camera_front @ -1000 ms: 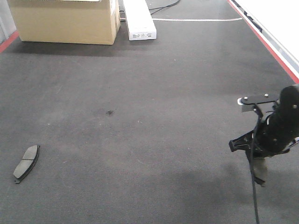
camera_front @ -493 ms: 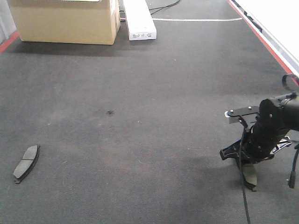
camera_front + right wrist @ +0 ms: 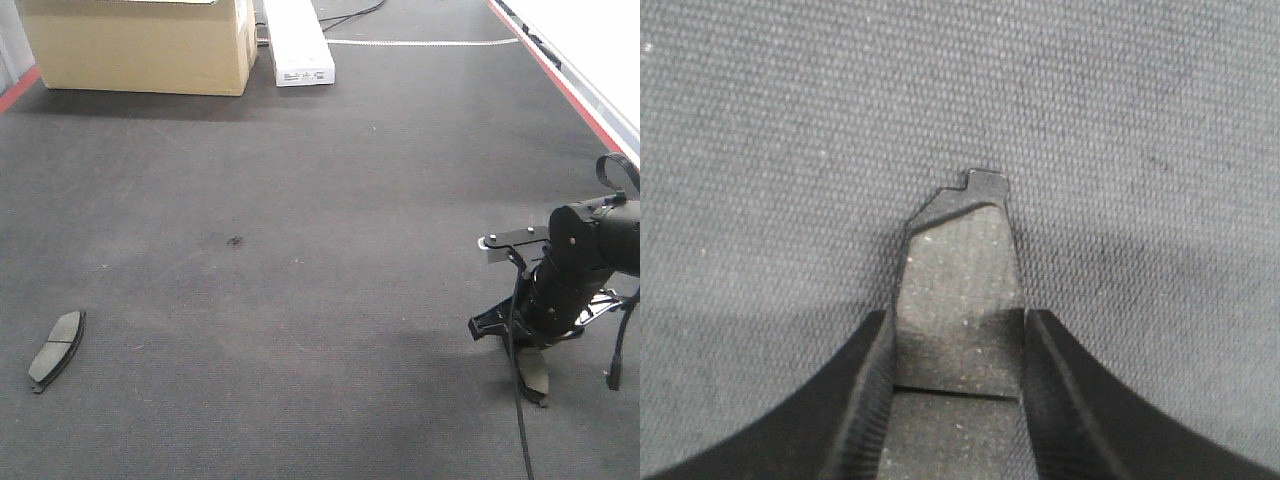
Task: Move and align brake pads A on conveyor
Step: 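Lower the right gripper to the belt and release its brake pad, then raise the open right gripper away from the placed pad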
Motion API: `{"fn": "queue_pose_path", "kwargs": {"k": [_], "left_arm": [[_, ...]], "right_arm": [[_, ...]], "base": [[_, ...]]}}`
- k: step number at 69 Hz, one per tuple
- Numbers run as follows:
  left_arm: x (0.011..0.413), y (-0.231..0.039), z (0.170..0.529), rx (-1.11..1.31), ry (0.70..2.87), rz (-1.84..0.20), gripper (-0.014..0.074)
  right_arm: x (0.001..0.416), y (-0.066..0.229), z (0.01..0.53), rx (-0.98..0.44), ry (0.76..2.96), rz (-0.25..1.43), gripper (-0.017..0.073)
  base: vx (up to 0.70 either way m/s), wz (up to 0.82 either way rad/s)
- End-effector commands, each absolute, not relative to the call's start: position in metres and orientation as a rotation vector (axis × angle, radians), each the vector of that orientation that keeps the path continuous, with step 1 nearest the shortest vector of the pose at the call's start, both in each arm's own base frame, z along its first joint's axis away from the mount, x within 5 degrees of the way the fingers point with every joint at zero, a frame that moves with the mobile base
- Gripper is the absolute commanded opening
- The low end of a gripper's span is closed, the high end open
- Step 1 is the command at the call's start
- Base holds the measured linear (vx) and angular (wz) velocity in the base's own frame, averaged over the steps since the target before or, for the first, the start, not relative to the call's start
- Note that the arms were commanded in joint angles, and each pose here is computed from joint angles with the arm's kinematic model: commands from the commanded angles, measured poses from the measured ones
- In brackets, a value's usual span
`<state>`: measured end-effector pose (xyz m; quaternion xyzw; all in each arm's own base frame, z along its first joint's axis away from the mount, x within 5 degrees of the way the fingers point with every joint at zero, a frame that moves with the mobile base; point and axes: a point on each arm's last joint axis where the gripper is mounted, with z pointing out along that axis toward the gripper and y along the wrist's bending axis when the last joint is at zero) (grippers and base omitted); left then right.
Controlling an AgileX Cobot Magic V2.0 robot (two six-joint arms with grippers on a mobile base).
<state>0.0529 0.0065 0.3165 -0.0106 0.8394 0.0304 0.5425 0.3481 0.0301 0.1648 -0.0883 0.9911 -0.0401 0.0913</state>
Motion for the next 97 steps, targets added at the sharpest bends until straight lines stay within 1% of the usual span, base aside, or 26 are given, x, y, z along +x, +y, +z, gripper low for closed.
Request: {"fn": "queue_pose_path", "kwargs": {"k": [1,5,6,7,16,22,27,32,41,51,56,70,83,97], "left_arm": [[0.055,0.006,0.329,-0.019,1.918,0.07,0.0541],[0.055,0.006,0.329,-0.019,1.918,0.07,0.0541],[0.055,0.006,0.329,-0.019,1.918,0.07,0.0541],[0.055,0.006,0.329,-0.019,1.918,0.07,0.0541],[0.055,0.006,0.329,-0.019,1.918,0.07,0.0541],[0.055,0.006,0.329,-0.019,1.918,0.07,0.0541],[0.055,0.006,0.329,-0.019,1.918,0.07,0.0541],[0.055,0.006,0.329,-0.019,1.918,0.07,0.0541],[0.055,0.006,0.329,-0.019,1.918,0.07,0.0541],[0.055,0.006,0.329,-0.019,1.918,0.07,0.0541],[0.055,0.006,0.329,-0.019,1.918,0.07,0.0541],[0.055,0.006,0.329,-0.019,1.918,0.07,0.0541],[0.055,0.006,0.329,-0.019,1.918,0.07,0.0541],[0.055,0.006,0.329,-0.019,1.918,0.07,0.0541]], "right_arm": [[0.357,0.028,0.188,-0.265,2.842,-0.125,0.0172],[0.357,0.028,0.188,-0.267,2.845,-0.129,0.0264],[0.357,0.028,0.188,-0.267,2.845,-0.129,0.0275],[0.357,0.028,0.188,-0.268,2.846,-0.13,0.0309],[0.356,0.028,0.189,-0.267,2.846,-0.13,0.0524],[0.354,0.028,0.194,-0.257,2.84,-0.13,0.0625],[0.351,0.027,0.205,-0.235,2.822,-0.126,0.0676],[0.346,0.027,0.221,-0.225,2.779,-0.123,0.0685],[0.334,0.026,0.258,-0.207,2.668,-0.113,0.0673],[0.308,0.023,0.303,-0.188,2.501,-0.098,0.0638],[0.287,0.019,0.323,-0.167,2.404,-0.092,0.0617],[0.23,-0.005,0.332,-0.011,2.23,-0.054,0.0575],[0.177,-0.005,0.333,-0.008,2.066,-0.055,0.0575],[0.133,-0.004,0.327,-0.003,1.994,-0.052,0.0575]], "base": [[0.0,0.0],[0.0,0.0],[0.0,0.0],[0.0,0.0],[0.0,0.0],[0.0,0.0],[0.0,0.0],[0.0,0.0],[0.0,0.0],[0.0,0.0],[0.0,0.0],[0.0,0.0],[0.0,0.0],[0.0,0.0]]}}
